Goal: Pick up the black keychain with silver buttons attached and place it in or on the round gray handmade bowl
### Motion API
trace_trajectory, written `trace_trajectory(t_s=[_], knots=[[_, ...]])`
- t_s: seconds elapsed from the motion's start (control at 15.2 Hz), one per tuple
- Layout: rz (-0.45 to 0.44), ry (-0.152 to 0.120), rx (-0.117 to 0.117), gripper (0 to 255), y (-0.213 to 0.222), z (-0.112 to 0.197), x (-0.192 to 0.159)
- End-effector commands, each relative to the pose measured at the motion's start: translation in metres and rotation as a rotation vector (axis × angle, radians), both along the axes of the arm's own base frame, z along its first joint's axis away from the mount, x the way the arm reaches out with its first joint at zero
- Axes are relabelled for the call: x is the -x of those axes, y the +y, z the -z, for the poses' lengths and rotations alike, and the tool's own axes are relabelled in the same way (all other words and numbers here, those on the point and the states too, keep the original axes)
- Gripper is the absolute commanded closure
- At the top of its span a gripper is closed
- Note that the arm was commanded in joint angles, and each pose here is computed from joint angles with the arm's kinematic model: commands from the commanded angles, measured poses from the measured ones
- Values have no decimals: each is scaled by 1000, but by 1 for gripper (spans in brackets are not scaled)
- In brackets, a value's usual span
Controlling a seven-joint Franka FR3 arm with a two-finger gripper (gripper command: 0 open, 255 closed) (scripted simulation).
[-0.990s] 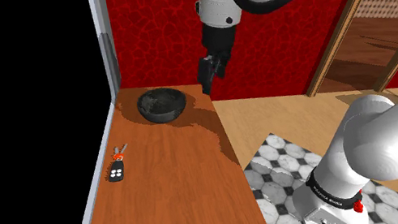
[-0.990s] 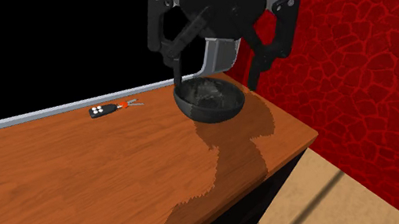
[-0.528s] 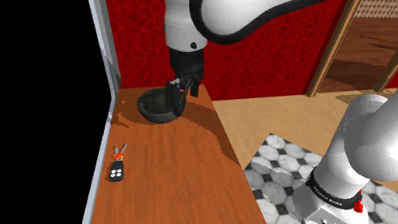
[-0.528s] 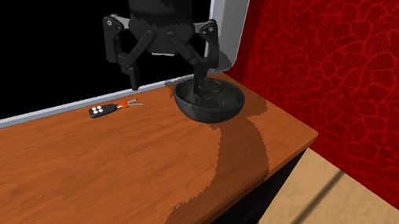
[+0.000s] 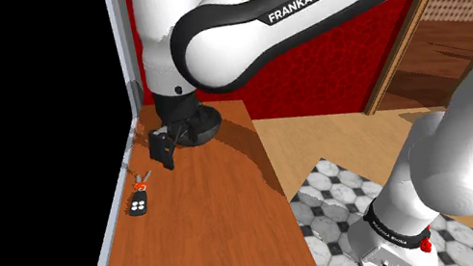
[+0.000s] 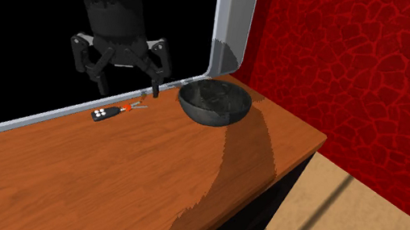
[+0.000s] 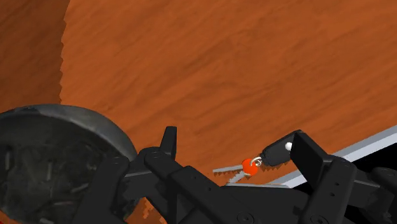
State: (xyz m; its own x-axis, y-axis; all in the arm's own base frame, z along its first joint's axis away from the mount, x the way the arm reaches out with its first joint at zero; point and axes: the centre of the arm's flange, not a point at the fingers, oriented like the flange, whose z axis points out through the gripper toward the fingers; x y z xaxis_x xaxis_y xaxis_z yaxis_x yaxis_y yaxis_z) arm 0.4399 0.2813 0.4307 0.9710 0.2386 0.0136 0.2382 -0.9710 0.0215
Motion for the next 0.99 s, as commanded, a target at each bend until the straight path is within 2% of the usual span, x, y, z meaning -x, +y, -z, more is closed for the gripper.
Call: trace_trajectory(t_s=[0.0, 0.46, 0.92], knots=[[-8, 0, -8, 0, 20, 14, -8], [-39, 1, -31, 0, 95, 52, -33], [-39, 1, -31, 0, 95, 89, -33]])
